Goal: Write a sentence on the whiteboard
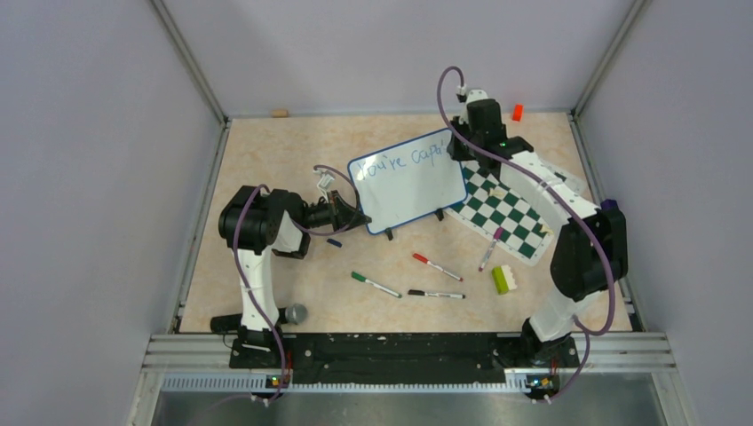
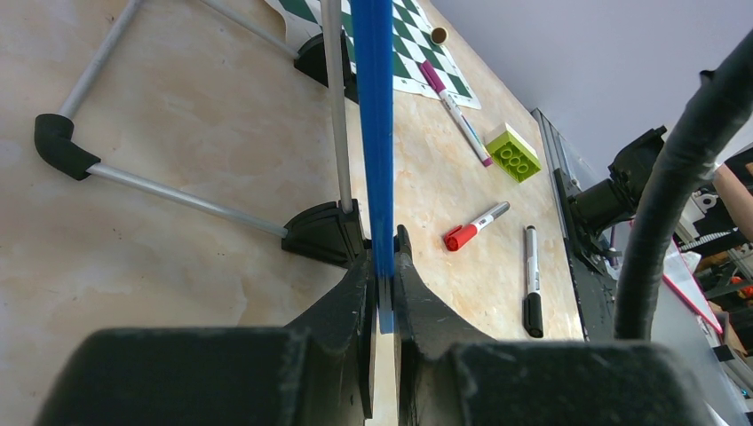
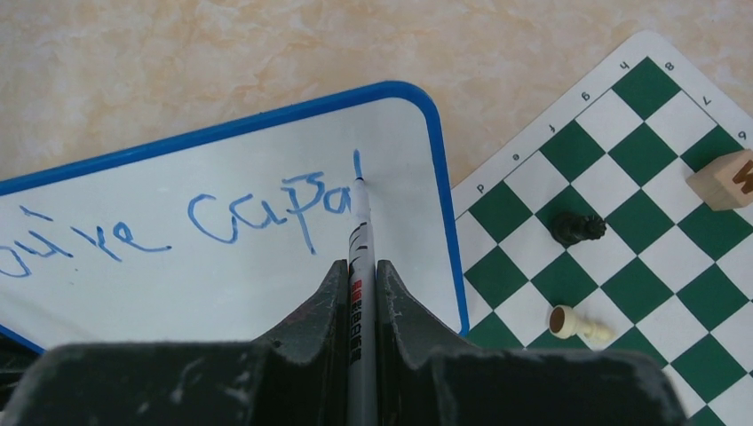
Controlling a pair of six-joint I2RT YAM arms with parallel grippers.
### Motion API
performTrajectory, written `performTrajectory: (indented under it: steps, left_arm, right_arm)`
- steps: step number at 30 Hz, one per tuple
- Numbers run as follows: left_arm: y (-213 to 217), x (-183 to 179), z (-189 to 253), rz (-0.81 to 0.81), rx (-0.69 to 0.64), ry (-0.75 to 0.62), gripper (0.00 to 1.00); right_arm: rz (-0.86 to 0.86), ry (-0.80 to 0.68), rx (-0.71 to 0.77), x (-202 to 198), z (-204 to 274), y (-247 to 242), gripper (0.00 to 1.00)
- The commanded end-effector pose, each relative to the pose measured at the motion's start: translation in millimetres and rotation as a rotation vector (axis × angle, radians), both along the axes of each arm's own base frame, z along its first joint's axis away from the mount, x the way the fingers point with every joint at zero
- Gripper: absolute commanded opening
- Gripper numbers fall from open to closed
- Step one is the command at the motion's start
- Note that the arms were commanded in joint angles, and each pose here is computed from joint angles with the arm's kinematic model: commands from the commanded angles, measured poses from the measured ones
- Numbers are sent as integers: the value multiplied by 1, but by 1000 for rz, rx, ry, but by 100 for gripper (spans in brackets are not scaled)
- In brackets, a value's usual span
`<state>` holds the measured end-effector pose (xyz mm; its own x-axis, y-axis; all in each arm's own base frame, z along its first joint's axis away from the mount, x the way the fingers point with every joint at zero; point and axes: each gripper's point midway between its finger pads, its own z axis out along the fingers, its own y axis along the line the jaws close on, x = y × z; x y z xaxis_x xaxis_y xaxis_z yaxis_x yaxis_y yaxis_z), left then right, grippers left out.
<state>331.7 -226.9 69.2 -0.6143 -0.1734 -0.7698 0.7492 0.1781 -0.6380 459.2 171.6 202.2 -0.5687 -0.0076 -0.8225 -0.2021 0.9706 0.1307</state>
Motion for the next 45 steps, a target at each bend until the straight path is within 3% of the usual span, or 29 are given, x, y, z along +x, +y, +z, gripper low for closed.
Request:
performTrajectory:
  steps: [1, 9, 21, 45]
  left_arm:
    - [0, -7, 15, -44, -6, -107, 5]
    - [0, -8, 16, -43, -6, -109, 5]
    - [0, -7, 16, -42, -6, -109, 5]
    - [0, -7, 15, -43, -6, -107, 5]
  right_arm:
    - [3, 23, 15, -11, -5, -5, 0]
    - [22, 47, 22, -17, -12, -3, 0]
    - [-2, -76, 51, -12, 49, -8, 0]
    - [-27, -61, 46, 7, 27, -6, 0]
